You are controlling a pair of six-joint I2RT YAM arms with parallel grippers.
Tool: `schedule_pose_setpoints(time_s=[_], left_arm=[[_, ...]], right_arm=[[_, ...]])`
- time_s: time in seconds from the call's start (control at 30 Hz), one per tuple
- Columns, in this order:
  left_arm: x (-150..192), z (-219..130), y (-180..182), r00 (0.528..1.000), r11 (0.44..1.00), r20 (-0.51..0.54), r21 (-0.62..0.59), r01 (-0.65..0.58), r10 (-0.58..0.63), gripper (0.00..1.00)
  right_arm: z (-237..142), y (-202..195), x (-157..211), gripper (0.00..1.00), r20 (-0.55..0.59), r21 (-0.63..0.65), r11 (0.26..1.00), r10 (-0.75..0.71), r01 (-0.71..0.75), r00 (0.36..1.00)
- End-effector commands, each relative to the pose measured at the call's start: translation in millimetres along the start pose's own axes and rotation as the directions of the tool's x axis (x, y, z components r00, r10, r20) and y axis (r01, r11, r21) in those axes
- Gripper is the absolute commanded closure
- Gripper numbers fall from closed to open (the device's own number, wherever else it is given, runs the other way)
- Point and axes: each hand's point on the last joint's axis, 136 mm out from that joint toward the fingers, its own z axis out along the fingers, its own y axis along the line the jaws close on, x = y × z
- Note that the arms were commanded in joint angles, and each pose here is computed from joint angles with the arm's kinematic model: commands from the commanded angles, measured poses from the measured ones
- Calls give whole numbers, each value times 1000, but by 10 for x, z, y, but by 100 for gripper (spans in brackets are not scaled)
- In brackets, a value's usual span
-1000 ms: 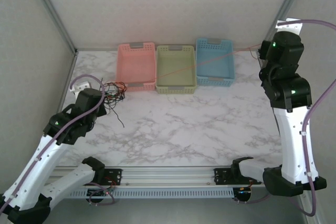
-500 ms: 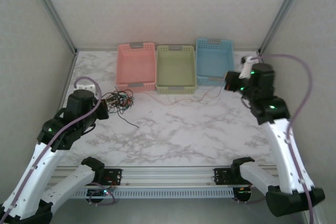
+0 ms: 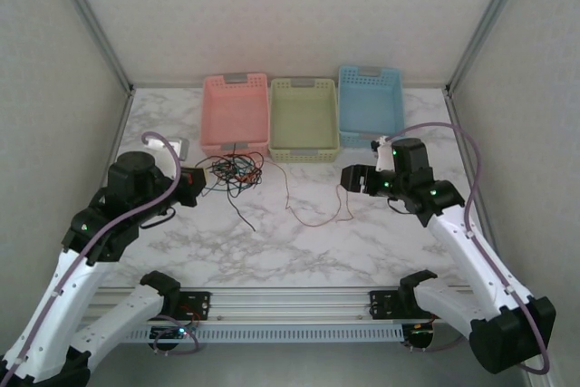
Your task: Untangle the cables
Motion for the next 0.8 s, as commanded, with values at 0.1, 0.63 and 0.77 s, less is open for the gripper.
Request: schedule_pose_setpoints(time_s=[0.1,0.63,0.77], left_arm=[[-197,23,-96,998,999,51,42,32,-34,100],[-146,247,29,998,998,16,-20,55,-55,100],[-130,256,30,999,999,10,-20,50,-50,100]], right_arm=[[-352,1206,-180,38,71,-357,912,-189,202,979],[348,2462,760,48,-261,-504,851,-310,145,914],[482,2397,788,50,-281,-440,883,-308,163,909]])
